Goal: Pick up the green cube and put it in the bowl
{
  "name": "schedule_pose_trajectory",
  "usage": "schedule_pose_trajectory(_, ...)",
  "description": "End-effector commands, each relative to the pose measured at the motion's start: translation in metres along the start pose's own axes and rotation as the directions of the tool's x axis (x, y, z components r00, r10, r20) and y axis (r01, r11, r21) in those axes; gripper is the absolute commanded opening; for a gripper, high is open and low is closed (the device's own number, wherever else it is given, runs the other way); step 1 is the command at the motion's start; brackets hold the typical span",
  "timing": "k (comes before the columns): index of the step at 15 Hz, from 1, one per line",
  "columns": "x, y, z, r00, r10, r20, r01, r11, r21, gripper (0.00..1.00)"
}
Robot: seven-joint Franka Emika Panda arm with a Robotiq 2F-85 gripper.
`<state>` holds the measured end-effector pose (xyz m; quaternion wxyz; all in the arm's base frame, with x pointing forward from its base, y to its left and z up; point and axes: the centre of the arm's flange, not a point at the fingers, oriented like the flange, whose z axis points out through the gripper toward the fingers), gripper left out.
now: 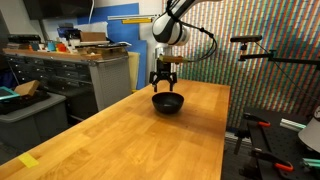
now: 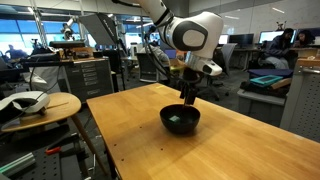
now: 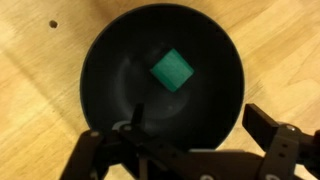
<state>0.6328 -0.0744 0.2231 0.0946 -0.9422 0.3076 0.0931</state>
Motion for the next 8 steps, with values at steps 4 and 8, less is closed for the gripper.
schedule_pose_trajectory(4,-0.065,-0.015,-0.027,0.995,-0.096,-0.014,0.095,0.994,-0.044,1.00)
schedule_pose_trajectory(8,-0.053,-0.022,-0.018,0.996,-0.089,-0.003,0.089,0.995,-0.038,1.00)
